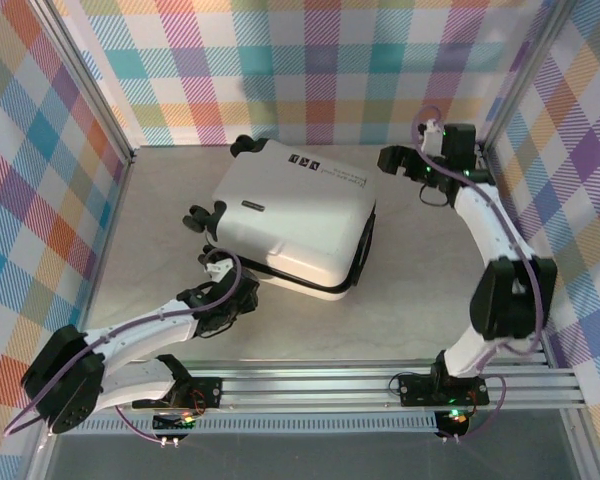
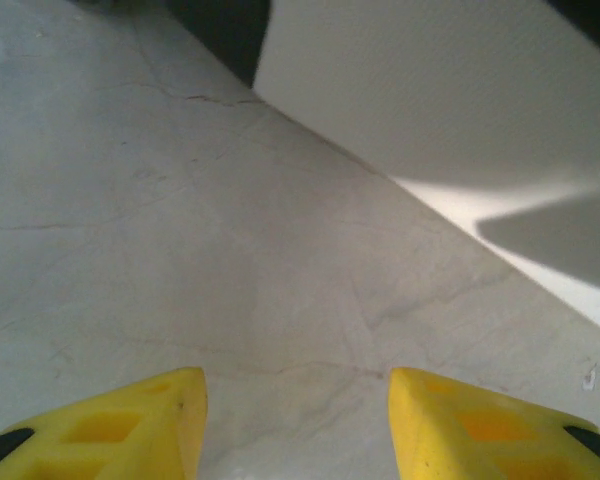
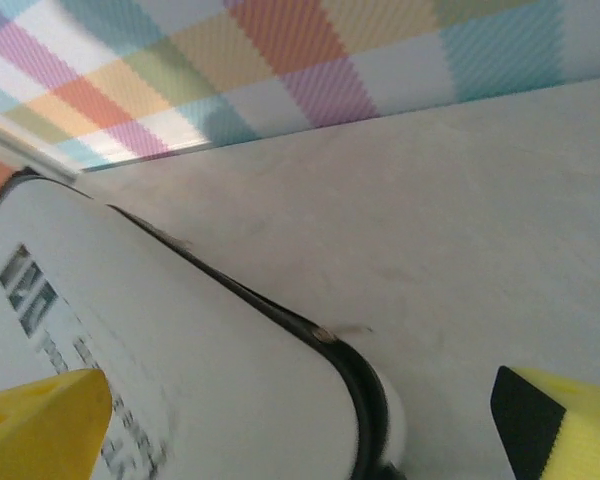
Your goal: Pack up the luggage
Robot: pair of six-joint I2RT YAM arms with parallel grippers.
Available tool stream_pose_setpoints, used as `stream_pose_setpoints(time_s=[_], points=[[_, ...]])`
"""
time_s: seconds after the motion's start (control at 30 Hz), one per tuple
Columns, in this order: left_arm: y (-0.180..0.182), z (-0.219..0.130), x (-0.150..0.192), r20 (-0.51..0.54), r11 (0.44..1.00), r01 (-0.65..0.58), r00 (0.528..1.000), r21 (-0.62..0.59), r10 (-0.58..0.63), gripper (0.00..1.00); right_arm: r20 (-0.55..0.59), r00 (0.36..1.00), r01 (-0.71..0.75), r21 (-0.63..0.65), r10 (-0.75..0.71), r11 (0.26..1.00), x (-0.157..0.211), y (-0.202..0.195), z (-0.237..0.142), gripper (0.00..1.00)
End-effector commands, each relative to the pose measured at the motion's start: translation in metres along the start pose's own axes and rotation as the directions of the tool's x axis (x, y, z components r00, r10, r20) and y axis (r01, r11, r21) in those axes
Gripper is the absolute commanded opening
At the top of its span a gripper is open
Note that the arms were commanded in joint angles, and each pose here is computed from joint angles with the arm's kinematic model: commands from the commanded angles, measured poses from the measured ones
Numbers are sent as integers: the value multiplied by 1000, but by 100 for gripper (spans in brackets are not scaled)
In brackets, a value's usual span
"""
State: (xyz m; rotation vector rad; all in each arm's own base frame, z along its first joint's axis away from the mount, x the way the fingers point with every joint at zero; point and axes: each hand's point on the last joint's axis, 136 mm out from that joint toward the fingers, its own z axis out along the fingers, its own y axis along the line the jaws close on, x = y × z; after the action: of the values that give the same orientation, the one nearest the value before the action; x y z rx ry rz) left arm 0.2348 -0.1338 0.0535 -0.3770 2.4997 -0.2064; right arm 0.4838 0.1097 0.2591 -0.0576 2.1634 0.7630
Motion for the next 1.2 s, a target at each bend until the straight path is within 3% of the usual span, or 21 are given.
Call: stream_pose_setpoints(time_s=[0.0,0.2,0.47,0.67,0.93,1.17], points=[[-19,5,-29,88,998,51,995,43,-54,50,-102,995,-41,-235,17,971,2,21,27,99],[-20,22,-40,101,997,72,992,28,-75,49,-175,984,-101,-360,39,927,-4,16,73,99],[-13,40,-61,108,992,124,986,16,-125,49,-201,980,-81,-429,-8,900,33,45,77,99],[-3,47,-87,123,989,150,981,-5,-148,49,-185,982,-99,-428,21,898,74,61,50,96],[16,62,-108,89,984,172,982,-37,-168,49,-226,974,-86,-426,-14,900,182,114,0,96],[25,88,-152,87,984,166,983,-57,-161,49,-212,976,-61,-454,-42,889,241,158,-57,96]])
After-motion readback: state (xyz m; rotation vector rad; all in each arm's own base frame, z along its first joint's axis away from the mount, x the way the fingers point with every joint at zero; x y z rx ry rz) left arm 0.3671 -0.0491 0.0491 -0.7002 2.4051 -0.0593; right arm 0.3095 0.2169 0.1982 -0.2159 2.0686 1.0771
